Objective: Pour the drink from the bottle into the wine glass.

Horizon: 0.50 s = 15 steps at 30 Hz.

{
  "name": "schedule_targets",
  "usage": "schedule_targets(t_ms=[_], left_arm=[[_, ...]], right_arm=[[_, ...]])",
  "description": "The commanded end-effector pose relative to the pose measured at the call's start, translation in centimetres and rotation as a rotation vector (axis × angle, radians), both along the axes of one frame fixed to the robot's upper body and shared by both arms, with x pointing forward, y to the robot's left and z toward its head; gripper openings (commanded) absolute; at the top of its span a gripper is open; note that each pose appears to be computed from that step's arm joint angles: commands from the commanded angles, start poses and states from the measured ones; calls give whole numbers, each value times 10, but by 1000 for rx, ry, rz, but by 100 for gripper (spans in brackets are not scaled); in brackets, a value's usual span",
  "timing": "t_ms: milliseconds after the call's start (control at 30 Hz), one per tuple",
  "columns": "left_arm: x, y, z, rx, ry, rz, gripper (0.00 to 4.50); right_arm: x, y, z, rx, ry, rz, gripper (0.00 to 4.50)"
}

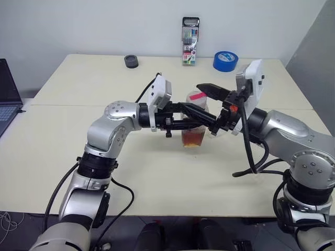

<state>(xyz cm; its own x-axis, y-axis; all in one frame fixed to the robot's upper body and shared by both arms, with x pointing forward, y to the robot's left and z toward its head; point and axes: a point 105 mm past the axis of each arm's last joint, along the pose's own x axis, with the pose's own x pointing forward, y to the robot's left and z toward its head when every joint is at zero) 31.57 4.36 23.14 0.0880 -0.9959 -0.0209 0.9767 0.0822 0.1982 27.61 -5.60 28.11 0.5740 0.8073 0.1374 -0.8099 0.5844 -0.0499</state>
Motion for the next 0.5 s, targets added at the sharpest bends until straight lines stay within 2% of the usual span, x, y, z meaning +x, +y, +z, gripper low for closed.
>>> schedule_targets(t_ms=[33, 133, 300, 500], left_arm=[[-3, -4, 16, -15, -68, -31, 182], [-3, -5, 18, -11, -82, -36, 182], [-1, -4, 22, -11, -87, -30, 182], [0, -4, 24, -14, -90, -18, 182]], right_arm=[[-7, -3, 12, 8, -55, -8, 427], [-7, -6, 10, -7, -45, -9, 349], [-9, -7, 5, -48, -44, 14, 179], [-9, -3, 4, -59, -57, 37, 174]])
